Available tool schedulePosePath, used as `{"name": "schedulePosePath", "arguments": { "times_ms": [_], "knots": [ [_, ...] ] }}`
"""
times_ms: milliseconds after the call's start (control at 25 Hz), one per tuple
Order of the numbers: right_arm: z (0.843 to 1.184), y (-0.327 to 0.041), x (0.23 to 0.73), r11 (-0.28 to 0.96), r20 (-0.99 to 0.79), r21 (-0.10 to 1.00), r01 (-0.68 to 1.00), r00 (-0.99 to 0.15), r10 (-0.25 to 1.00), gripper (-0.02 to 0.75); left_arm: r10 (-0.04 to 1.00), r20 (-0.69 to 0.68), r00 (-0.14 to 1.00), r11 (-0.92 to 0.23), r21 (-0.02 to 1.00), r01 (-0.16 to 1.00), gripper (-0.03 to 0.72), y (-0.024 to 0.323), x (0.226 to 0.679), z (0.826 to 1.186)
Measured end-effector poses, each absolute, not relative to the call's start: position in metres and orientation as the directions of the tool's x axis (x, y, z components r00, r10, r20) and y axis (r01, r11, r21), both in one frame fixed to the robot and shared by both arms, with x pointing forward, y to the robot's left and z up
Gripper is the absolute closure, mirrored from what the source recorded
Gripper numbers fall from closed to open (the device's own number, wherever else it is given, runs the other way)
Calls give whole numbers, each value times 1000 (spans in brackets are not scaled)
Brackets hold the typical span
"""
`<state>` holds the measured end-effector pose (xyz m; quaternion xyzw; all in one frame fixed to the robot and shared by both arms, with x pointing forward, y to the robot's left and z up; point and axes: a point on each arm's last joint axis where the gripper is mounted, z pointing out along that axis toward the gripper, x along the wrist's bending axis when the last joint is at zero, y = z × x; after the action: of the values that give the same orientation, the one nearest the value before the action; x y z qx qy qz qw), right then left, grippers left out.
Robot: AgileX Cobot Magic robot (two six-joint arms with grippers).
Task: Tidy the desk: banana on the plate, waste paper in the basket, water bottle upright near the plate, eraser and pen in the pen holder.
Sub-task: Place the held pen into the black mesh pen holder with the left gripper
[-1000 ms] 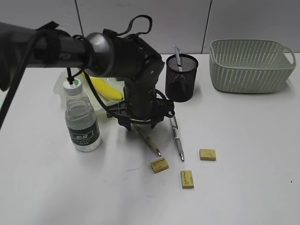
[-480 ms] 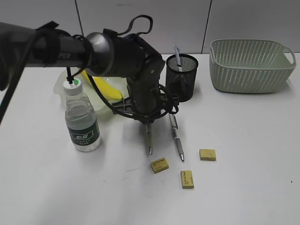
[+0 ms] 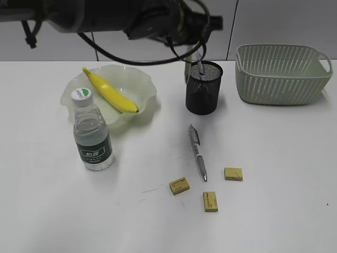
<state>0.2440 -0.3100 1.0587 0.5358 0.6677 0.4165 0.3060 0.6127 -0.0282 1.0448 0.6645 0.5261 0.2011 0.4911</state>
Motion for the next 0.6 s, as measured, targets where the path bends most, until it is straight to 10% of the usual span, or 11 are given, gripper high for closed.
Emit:
{"name": "schedulePosePath", "arguments": {
  "times_ms": [160, 600],
  "knots": [
    [1059, -310, 244, 79, 38, 884, 461, -239, 970, 437, 735, -203, 647, -11, 950, 311, 580, -35, 626, 1054],
    [1059, -310, 244, 79, 38, 884, 460, -239, 970, 438, 674, -143, 725, -64, 966, 250, 580, -38, 670, 999]
  ]
}}
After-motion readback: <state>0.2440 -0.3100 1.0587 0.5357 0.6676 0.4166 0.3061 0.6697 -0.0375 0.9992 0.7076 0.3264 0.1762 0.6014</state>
